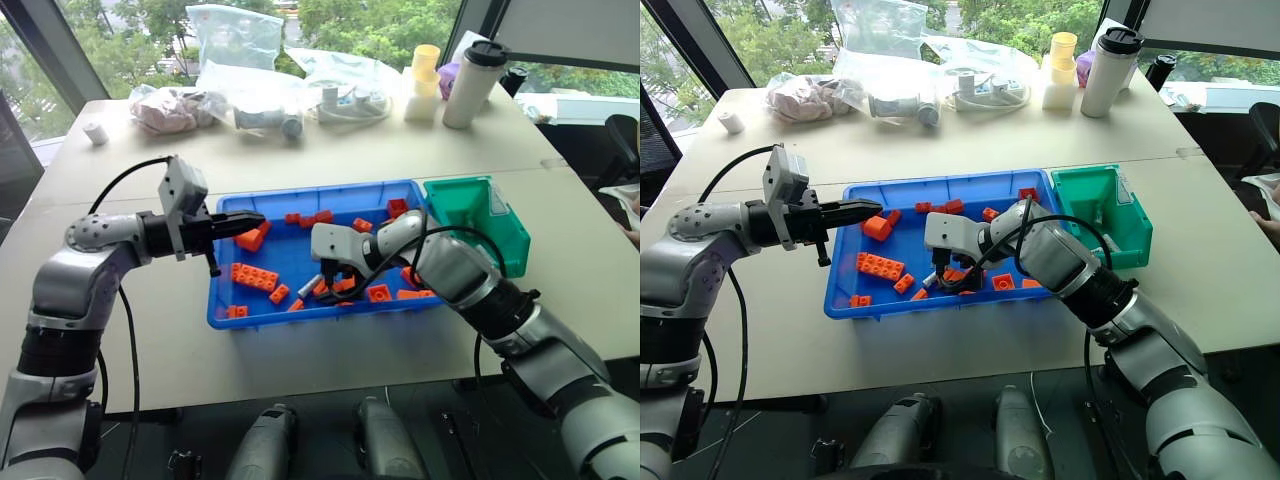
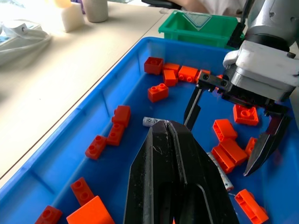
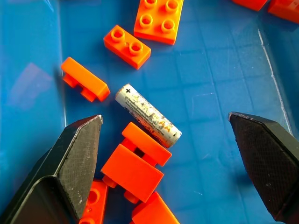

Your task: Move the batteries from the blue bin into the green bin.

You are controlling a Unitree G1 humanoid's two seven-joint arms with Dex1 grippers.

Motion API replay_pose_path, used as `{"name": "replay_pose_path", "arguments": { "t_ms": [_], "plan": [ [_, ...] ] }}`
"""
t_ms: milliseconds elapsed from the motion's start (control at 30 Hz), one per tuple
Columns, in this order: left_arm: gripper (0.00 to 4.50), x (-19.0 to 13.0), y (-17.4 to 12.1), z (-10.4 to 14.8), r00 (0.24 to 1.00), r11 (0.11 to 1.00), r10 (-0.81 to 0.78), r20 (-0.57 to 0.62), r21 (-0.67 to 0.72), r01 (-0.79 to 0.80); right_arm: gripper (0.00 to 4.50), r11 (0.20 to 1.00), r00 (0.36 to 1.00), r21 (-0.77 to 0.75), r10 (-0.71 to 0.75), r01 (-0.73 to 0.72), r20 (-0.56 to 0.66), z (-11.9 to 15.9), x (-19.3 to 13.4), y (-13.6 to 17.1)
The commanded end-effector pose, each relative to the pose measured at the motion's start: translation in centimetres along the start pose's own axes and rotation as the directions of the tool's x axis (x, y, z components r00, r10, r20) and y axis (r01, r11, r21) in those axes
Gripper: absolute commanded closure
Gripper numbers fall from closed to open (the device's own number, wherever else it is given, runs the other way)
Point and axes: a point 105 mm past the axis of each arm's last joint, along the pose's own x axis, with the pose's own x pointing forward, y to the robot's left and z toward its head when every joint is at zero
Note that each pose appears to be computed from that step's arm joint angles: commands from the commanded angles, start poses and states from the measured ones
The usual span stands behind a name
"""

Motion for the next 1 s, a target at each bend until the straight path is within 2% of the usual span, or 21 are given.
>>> {"name": "replay_pose_path", "arguments": {
  "t_ms": [33, 233, 267, 333, 500, 533, 567, 633, 767, 900, 1000],
  "plan": [
    [4.5, -0.6, -0.2, 1.1, 1.0, 0.999, 0.013, 0.02, 0.04, -0.014, 0.05, 0.997, 1.0, -0.073, -0.008, 0.009, 0.016, 1.3, 0.1, -0.4],
    [4.5, -0.9, -0.4, 1.0, 1.0, 0.999, 0.025, 0.019, 0.036, -0.026, 0.05, 0.992, 1.0, -0.122, -0.012, 0.012, 0.004, 1.5, 1.1, -0.6],
    [4.5, -0.9, -0.5, 1.0, 0.999, 0.999, 0.027, 0.019, 0.036, -0.028, 0.27, 0.992, 1.0, -0.126, -0.018, 0.018, 0.001, 1.5, 1.2, -0.8],
    [4.5, -0.9, -0.5, 1.0, 0.999, 0.999, 0.032, 0.021, 0.035, -0.033, 0.9, 0.991, 1.0, -0.129, -0.021, 0.02, -0.005, 1.5, 1.3, -0.9],
    [4.5, -0.9, -0.5, 0.9, 0.999, 0.998, 0.044, 0.026, 0.033, -0.045, 3.48, 0.993, 1.0, -0.12, -0.02, 0.017, -0.017, 1.6, 1.3, -1.2],
    [4.5, -0.9, -0.5, 0.9, 0.999, 0.998, 0.046, 0.028, 0.033, -0.047, 4.16, 0.993, 1.0, -0.116, -0.02, 0.018, -0.022, 1.6, 1.2, -1.3],
    [4.5, -0.9, -0.5, 0.9, 0.998, 0.998, 0.049, 0.03, 0.033, -0.05, 4.45, 0.994, 1.0, -0.111, -0.022, 0.02, -0.021, 1.8, 1.0, -1.5],
    [4.5, -0.8, -0.5, 0.8, 0.998, 0.998, 0.051, 0.034, 0.035, -0.052, 4.45, 0.992, 0.998, -0.11, -0.066, 0.068, 0.022, 2.8, -0.1, -2.4],
    [4.5, -0.6, -0.6, 0.9, 0.998, 0.998, 0.052, 0.042, 0.034, -0.053, 4.45, 0.966, 0.959, 0.034, -0.26, 0.258, 0.116, 4.1, -4.4, -5.3],
    [4.5, -0.4, -0.6, 0.9, 0.998, 0.999, 0.043, 0.046, 0.031, -0.045, 4.45, 0.874, 0.882, 0.208, -0.464, 0.439, 0.086, 1.6, -10.7, -6.7],
    [4.5, -0.2, -0.5, 0.9, 0.998, 0.999, 0.04, 0.048, 0.033, -0.041, 4.45, 0.823, 0.846, 0.253, -0.532, 0.509, 0.03, -0.1, -12.9, -6.7]
  ]
}}
